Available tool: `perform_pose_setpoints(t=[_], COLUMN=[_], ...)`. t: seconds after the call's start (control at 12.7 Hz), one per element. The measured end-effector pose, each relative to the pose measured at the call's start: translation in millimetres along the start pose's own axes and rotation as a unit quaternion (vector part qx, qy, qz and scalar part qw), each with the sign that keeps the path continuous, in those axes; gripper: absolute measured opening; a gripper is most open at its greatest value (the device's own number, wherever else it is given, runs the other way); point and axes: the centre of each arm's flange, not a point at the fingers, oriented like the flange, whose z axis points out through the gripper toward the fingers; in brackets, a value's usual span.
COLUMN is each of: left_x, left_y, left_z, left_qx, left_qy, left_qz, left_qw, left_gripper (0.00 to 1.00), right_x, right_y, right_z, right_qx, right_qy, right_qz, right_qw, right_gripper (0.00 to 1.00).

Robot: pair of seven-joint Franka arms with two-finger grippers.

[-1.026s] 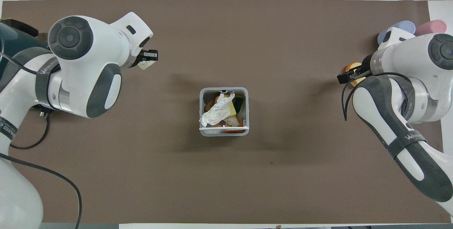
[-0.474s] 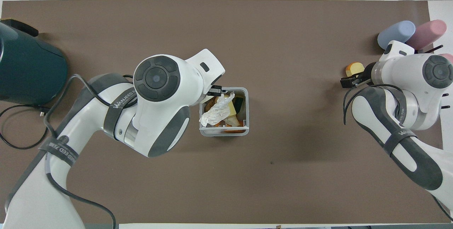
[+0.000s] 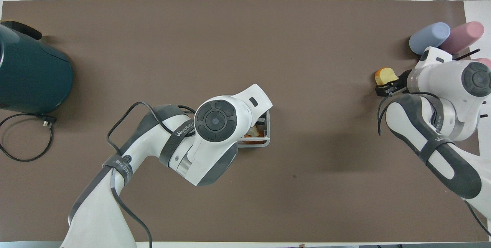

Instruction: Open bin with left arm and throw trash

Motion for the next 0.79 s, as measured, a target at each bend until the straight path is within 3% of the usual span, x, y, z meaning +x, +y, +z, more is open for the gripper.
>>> perform_pose_setpoints(t=[0.16, 0.39, 0.47, 0.63, 0.79], left_x=[4, 8, 6, 5, 9], left_y=[-1, -7, -11, -28, -59], left_z=[0, -34, -52, -94, -134], left_qx=[-0.002, 0.001, 0.006, 0.013, 0.013], left_qy=[0.004, 0.003, -0.006, -0.016, -0.009], left_qz=[-0.002, -0.008, -0.01, -0.022, -0.047], left_qw=[1.0, 1.0, 1.0, 1.0, 0.999], left_gripper=[0.27, 0.63, 0.76, 1.0, 1.0], right_x=[9, 30, 35, 51, 76], right_y=[2, 1, -3, -22, -70], right_z=[-11, -36, -43, -64, -97], right_qx=[0.014, 0.03, 0.033, 0.041, 0.064], right_qy=[-0.024, -0.041, -0.046, -0.058, -0.067], right_qz=[-0.001, -0.001, 0.0, 0.016, 0.065], right_qw=[1.0, 0.999, 0.998, 0.997, 0.994], right_gripper=[0.52, 0.17, 0.11, 0.1, 0.07])
